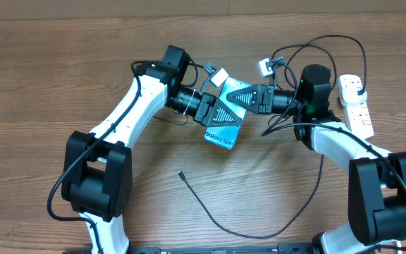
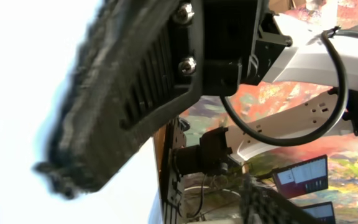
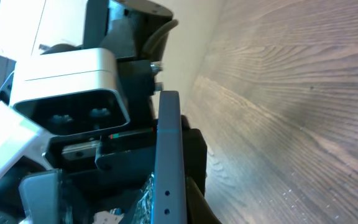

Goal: Plug charger to phone and switch on socket

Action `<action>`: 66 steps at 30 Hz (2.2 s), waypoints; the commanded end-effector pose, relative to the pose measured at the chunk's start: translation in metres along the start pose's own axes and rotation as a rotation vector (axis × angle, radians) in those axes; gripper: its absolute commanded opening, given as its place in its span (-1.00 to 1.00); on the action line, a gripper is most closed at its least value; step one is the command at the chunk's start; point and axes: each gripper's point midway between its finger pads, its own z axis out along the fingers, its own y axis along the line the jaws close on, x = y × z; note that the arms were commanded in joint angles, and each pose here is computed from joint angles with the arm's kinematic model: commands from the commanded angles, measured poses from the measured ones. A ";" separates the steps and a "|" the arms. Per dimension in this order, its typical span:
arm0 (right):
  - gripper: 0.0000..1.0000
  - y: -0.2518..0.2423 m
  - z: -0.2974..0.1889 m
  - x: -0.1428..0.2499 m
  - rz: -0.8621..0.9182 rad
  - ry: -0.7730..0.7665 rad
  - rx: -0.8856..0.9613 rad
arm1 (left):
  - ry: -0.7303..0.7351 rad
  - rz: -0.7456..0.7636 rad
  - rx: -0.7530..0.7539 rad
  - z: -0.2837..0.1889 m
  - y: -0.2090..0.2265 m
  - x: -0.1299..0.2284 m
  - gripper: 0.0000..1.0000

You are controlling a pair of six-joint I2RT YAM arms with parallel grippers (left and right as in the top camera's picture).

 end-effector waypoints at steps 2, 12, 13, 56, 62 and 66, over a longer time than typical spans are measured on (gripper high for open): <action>-0.87 -0.002 -0.002 -0.009 -0.004 -0.035 0.020 | 0.013 0.034 -0.002 0.001 -0.016 0.001 0.24; -0.85 -0.005 -0.002 -0.006 0.020 -0.029 0.026 | 0.034 0.002 -0.037 0.001 -0.011 0.007 -0.65; -0.85 -0.005 -0.002 -0.006 0.020 -0.029 0.026 | 0.034 0.002 -0.037 0.001 -0.011 0.007 -0.66; 1.00 -0.173 -0.165 0.066 0.645 -0.222 0.879 | 0.224 -0.838 -0.116 0.035 -0.013 0.078 -0.91; 1.00 -0.173 -0.165 0.066 0.643 -0.223 0.879 | 0.244 -0.937 -0.083 0.042 -0.025 0.081 -0.91; 1.00 -0.173 -0.165 0.066 0.643 -0.223 0.879 | 0.243 -0.954 -0.072 0.043 -0.027 0.079 -0.91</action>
